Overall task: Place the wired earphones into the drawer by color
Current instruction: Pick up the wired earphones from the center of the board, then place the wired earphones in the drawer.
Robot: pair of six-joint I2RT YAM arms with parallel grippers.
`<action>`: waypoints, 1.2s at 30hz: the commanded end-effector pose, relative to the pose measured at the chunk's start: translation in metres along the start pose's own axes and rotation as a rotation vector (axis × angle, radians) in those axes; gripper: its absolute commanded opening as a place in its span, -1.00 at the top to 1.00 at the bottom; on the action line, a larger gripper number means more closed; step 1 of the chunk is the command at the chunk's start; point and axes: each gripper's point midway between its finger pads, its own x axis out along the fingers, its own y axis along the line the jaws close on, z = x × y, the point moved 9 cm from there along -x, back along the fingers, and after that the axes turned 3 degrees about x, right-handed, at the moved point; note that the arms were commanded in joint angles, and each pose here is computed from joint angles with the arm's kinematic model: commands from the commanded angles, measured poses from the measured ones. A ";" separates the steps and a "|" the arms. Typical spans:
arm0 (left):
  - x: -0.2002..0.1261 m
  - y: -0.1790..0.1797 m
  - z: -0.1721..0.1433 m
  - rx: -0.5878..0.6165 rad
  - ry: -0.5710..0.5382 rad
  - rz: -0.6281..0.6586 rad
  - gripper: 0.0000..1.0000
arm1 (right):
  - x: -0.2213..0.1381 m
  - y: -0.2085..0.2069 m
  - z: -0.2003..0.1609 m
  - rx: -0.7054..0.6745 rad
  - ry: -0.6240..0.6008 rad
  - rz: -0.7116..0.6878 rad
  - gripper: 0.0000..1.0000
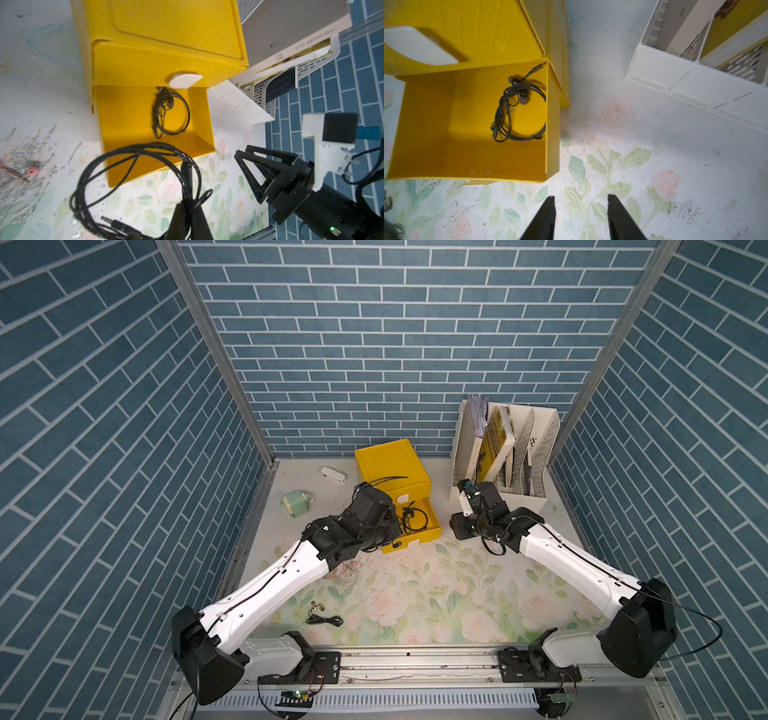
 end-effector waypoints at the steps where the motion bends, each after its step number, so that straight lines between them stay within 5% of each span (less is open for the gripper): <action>1: 0.005 -0.014 0.009 0.037 -0.040 -0.038 1.00 | -0.007 -0.005 0.000 0.024 -0.023 -0.018 0.12; 13: 0.052 -0.021 0.022 0.078 -0.057 0.045 1.00 | -0.006 -0.011 -0.007 0.025 -0.014 -0.033 0.12; 33: 0.101 0.030 0.010 0.102 -0.084 0.229 1.00 | -0.003 -0.017 -0.020 0.031 -0.003 -0.035 0.13; 36: 0.107 0.033 0.008 0.102 -0.075 0.243 0.83 | -0.003 -0.016 -0.020 0.033 -0.003 -0.028 0.13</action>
